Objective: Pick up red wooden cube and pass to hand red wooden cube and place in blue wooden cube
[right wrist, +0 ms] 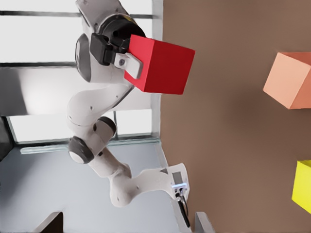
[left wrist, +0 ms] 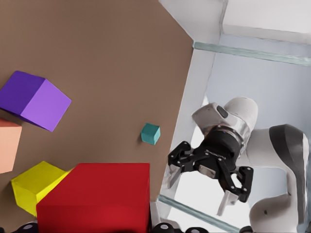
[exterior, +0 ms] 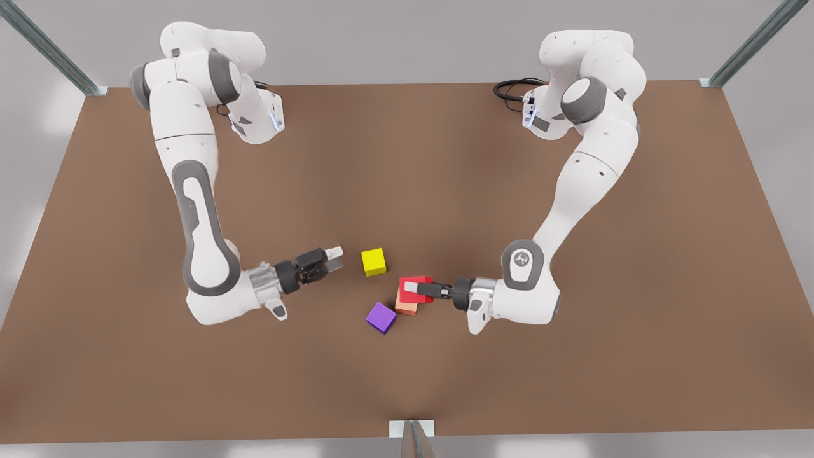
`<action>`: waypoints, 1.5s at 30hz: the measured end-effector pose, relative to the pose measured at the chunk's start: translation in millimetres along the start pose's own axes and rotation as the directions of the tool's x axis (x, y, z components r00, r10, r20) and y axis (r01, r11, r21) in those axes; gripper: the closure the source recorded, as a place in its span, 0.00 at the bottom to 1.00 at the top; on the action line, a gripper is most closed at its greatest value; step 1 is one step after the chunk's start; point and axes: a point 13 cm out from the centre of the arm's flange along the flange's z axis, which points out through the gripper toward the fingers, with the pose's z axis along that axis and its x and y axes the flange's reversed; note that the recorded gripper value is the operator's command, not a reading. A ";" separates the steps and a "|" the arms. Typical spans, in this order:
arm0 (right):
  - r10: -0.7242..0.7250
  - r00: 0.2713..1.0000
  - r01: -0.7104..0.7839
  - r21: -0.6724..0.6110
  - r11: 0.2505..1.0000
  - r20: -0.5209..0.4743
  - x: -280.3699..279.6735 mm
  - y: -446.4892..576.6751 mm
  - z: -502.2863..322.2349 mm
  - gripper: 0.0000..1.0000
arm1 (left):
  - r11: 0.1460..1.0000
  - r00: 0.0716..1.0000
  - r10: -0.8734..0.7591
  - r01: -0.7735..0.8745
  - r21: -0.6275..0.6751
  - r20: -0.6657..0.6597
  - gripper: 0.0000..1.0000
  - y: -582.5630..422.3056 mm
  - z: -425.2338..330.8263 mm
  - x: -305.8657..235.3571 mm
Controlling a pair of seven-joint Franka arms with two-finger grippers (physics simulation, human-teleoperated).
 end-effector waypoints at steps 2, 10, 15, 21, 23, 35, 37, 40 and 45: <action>-0.136 0.990 0.137 -0.015 0.990 0.043 -15.9 2.5 2.1 0.00 | 0.998 0.999 -0.031 0.029 0.050 0.023 0.47 -5.9 3.1 -5.9; -0.589 0.791 0.587 0.064 0.807 0.168 -77.8 -10.0 29.2 0.00 | 0.986 0.995 -0.085 0.078 0.149 0.046 0.47 -18.5 17.1 -10.4; -0.722 0.655 0.709 0.152 0.689 0.221 -98.6 -20.7 36.7 0.00 | 0.987 0.997 -0.053 0.045 0.151 0.053 0.47 -12.8 22.3 -10.3; -0.814 0.529 0.790 0.211 0.576 0.241 -109.7 -31.0 51.3 0.00 | 0.989 0.998 -0.002 -0.008 0.147 0.064 0.47 -10.9 25.1 -10.3; -0.837 0.492 0.810 0.228 0.541 0.237 -111.7 -33.6 54.6 0.00 | 0.989 0.998 0.015 -0.024 0.146 0.064 0.47 -11.0 27.2 -9.4; -0.924 0.328 0.881 0.289 0.374 0.197 -114.2 -40.7 60.9 0.00 | 0.986 0.994 0.081 -0.091 0.139 0.074 0.47 -11.4 30.7 -8.4; -0.931 0.312 0.887 0.293 0.358 0.190 -112.6 -43.4 60.2 0.00 | 0.986 0.993 0.088 -0.098 0.138 0.076 0.47 -11.4 30.6 -8.5; -0.938 0.293 0.896 0.291 0.336 0.184 -109.4 -46.6 64.5 0.00 | 0.985 0.992 0.098 -0.108 0.138 0.077 0.47 -11.4 30.6 -8.6; -0.952 0.249 0.911 0.290 0.292 0.176 -108.6 -42.6 72.0 0.00 | 0.983 0.991 0.109 -0.119 0.137 0.079 0.47 -10.8 30.8 -8.8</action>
